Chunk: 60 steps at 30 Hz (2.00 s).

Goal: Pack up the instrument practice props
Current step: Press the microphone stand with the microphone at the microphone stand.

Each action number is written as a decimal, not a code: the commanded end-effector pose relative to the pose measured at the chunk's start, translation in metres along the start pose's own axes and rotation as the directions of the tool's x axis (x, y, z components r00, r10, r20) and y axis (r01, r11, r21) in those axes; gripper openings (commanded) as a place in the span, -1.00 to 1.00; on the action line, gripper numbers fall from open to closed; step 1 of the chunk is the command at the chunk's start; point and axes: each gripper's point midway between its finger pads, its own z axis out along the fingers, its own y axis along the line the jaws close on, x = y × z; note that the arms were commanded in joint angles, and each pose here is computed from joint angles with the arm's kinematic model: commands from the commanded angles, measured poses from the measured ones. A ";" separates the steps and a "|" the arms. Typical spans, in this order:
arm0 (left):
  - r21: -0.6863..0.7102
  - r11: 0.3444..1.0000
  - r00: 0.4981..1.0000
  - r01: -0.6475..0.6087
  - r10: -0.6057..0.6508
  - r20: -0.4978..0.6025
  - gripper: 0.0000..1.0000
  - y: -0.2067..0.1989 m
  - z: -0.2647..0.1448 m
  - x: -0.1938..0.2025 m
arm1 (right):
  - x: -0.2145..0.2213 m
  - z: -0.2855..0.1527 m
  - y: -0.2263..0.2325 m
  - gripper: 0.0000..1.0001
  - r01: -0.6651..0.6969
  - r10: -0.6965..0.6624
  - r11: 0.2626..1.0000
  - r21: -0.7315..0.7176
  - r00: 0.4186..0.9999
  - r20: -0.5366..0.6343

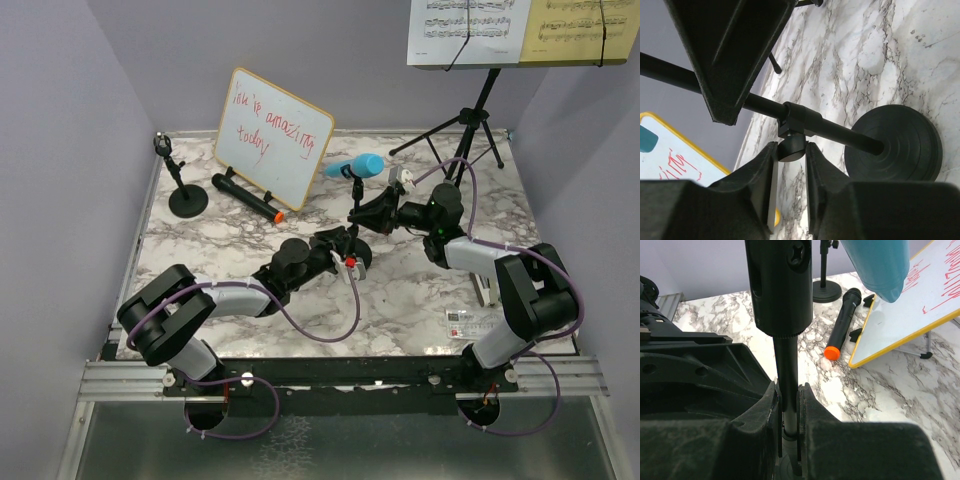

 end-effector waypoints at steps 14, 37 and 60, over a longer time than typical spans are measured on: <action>-0.013 0.589 0.589 0.808 -0.806 0.058 -0.88 0.008 0.002 -0.018 | 0.049 -0.008 -0.008 -0.99 -0.132 0.137 0.989 0.060 0.985 -0.106; 0.029 -0.562 -0.562 0.827 -0.821 0.100 -0.29 0.036 -0.006 -0.008 | 0.054 -0.011 -0.004 -0.99 -0.093 0.098 0.994 0.050 0.990 -0.100; 0.125 0.319 0.275 0.939 -0.920 0.280 0.35 0.103 -0.020 -0.077 | 0.058 -0.007 0.003 -0.99 -0.062 0.068 0.996 0.070 0.994 -0.091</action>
